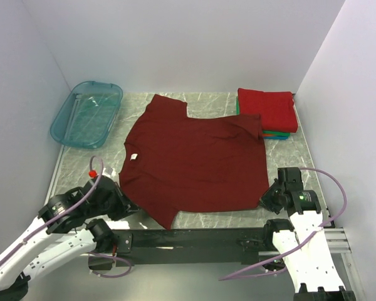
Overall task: Fold and stack the t-shirts
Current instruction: Fold the tshirt
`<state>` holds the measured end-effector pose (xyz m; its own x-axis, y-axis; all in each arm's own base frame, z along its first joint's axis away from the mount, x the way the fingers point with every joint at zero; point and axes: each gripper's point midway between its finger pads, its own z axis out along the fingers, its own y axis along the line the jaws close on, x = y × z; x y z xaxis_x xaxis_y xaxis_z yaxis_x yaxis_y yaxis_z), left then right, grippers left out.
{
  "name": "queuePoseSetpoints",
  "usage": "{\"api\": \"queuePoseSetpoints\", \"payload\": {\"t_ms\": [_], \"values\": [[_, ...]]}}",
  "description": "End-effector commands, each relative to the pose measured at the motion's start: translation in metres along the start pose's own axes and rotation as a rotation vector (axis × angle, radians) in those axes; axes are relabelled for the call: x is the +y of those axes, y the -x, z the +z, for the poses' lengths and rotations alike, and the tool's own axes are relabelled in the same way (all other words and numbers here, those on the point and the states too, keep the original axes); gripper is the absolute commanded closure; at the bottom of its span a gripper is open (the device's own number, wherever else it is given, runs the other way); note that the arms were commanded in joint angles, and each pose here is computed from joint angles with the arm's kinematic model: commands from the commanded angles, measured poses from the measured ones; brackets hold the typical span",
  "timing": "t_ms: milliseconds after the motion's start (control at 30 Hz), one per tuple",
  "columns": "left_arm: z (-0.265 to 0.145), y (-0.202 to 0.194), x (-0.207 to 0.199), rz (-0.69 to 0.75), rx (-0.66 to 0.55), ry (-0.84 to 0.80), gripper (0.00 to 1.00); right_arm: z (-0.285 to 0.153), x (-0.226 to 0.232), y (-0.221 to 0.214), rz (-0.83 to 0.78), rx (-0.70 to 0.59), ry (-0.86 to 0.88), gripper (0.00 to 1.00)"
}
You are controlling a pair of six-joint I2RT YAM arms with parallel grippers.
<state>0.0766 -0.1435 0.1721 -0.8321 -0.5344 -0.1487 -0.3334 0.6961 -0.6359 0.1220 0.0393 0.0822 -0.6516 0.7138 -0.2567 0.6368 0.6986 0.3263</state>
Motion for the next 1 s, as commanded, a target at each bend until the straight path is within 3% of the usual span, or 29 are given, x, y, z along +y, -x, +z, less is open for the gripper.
{"api": "queuePoseSetpoints", "payload": {"t_ms": [0, 100, 233, 333, 500, 733, 967], "values": [[0.012, 0.013, -0.022, 0.042, -0.056, -0.048, 1.00, -0.001, 0.012, 0.011, -0.027, -0.026, 0.039, 0.93], [0.028, 0.020, -0.032, 0.080, -0.075, -0.018, 1.00, 0.006, 0.016, 0.013, -0.049, -0.010, 0.043, 0.94], [0.023, 0.051, -0.056, 0.116, -0.218, -0.038, 1.00, 0.011, 0.019, 0.021, -0.073, -0.017, 0.029, 0.93], [0.026, 0.061, -0.064, 0.142, -0.256, -0.008, 1.00, 0.011, 0.030, 0.030, -0.092, -0.023, 0.045, 0.92], [0.043, 0.077, -0.076, 0.194, -0.263, 0.020, 1.00, 0.009, 0.044, 0.047, -0.115, -0.038, 0.048, 0.91], [0.051, 0.131, -0.090, 0.139, -0.335, -0.056, 1.00, 0.007, 0.065, 0.069, -0.164, -0.051, 0.054, 0.93], [0.066, 0.157, -0.095, 0.128, -0.357, -0.047, 1.00, 0.007, 0.091, 0.100, -0.185, -0.106, 0.072, 0.93]]}}
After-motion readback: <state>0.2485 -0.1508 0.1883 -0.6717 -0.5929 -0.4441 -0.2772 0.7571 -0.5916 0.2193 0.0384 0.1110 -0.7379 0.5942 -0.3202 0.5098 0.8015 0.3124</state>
